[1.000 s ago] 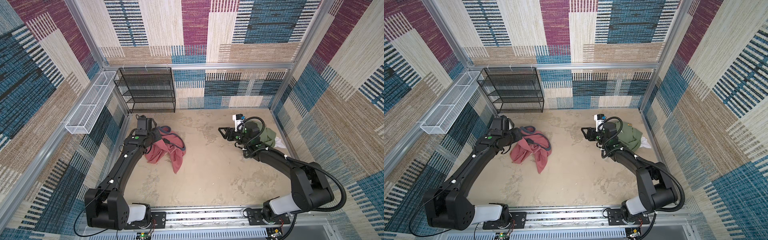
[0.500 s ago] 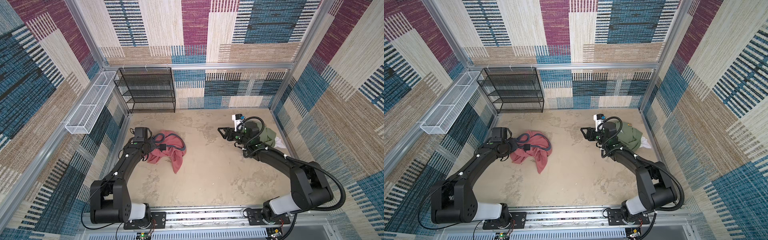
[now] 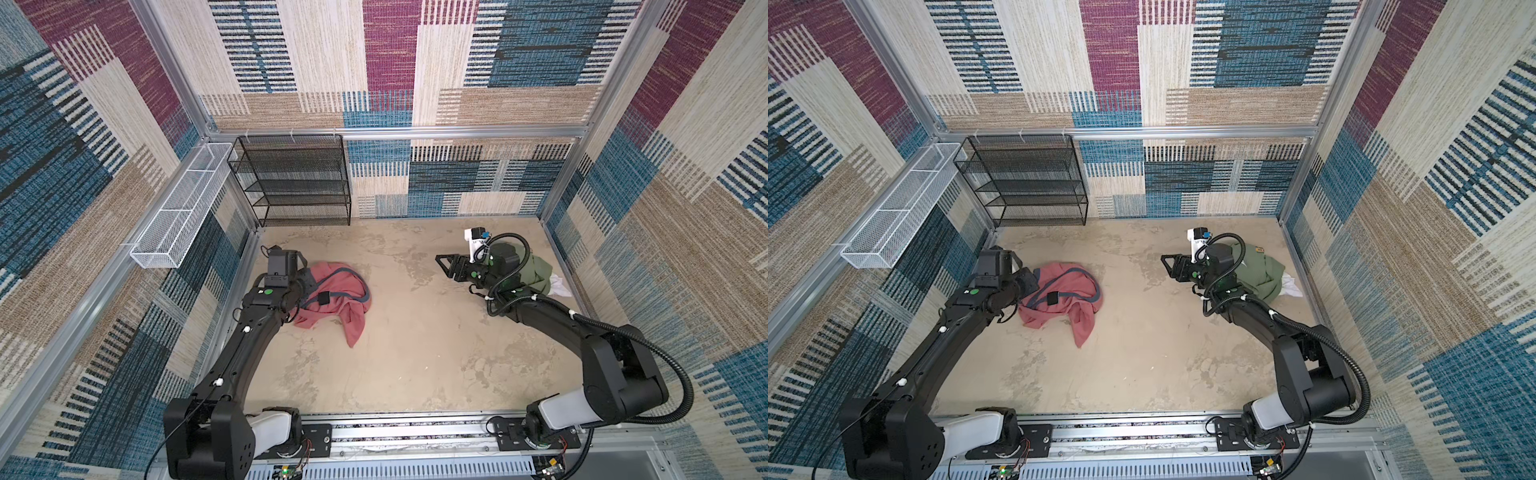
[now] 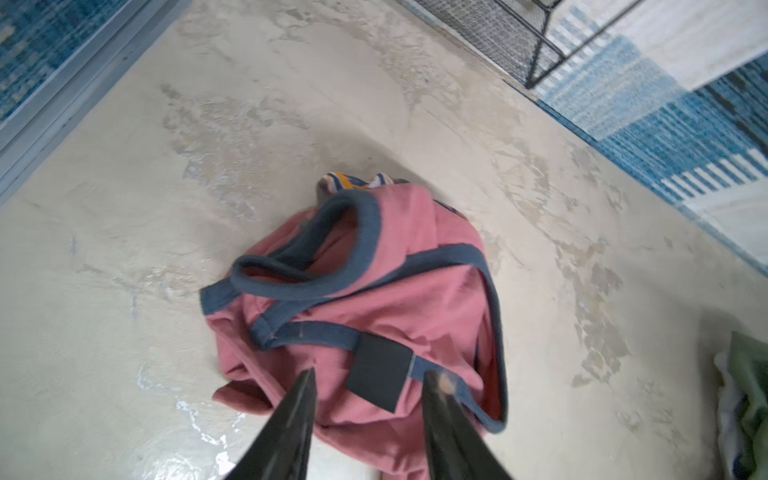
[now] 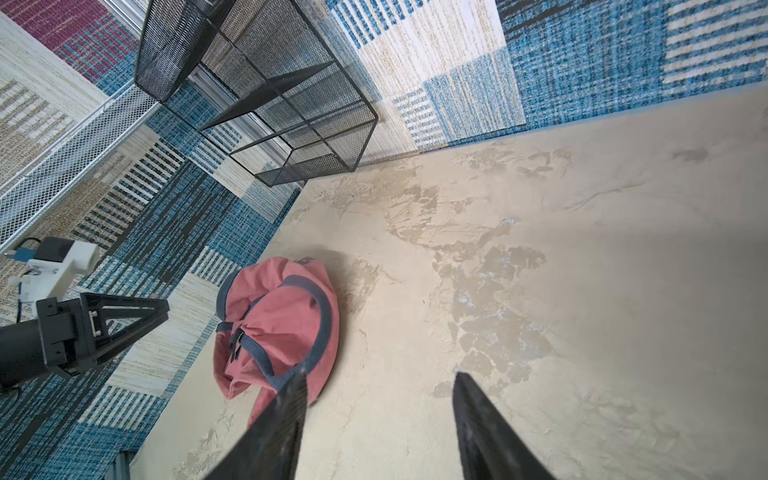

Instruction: Pick out a specific cloth from the pile

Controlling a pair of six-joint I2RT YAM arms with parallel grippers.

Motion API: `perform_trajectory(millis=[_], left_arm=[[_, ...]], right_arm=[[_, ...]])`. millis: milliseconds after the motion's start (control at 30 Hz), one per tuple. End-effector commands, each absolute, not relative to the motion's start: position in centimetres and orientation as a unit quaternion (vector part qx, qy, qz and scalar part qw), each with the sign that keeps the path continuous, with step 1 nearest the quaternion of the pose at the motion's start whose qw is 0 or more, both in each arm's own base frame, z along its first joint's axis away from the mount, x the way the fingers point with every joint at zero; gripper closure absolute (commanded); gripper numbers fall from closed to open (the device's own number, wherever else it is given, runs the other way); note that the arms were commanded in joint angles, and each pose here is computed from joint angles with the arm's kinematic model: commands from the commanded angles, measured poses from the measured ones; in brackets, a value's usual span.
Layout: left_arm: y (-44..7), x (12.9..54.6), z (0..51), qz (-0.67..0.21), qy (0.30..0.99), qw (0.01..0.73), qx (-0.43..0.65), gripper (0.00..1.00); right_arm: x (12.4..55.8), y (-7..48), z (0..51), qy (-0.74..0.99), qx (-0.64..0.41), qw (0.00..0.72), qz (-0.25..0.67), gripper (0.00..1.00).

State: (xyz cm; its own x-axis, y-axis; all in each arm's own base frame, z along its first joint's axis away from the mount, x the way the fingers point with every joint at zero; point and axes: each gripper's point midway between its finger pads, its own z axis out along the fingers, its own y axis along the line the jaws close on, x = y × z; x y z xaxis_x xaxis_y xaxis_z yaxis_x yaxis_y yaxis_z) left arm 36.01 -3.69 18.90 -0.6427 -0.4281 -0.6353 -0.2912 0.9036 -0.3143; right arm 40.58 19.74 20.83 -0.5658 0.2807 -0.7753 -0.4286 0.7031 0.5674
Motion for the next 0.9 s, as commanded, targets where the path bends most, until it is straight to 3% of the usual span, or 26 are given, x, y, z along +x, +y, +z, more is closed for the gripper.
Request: perform_trajectory(millis=[0,167,267,533,867], left_arm=[[-7.5,35.5,18.2,-0.083,0.926,0.35,-0.116,0.55],[-14.6,34.6,14.3,-0.111,0.948,0.299,-0.015,0.65],[-16.5,33.7,11.7,-0.1,0.959,0.266,0.016,0.66],[-17.3,34.9,9.4,-0.049,0.963,0.262,0.034,0.5],[-16.9,37.1,6.4,0.013,0.969,0.244,0.041,0.51]], right_arm=[[40.6,20.1,21.4,0.787,-0.047,0.47,0.398,0.41],[39.9,19.9,21.2,0.785,-0.04,0.467,0.404,0.4],[39.5,19.7,21.3,0.784,-0.039,0.471,0.403,0.4],[38.9,19.5,21.1,0.784,-0.04,0.471,0.402,0.39],[39.0,19.4,20.5,0.789,-0.037,0.469,0.395,0.39]])
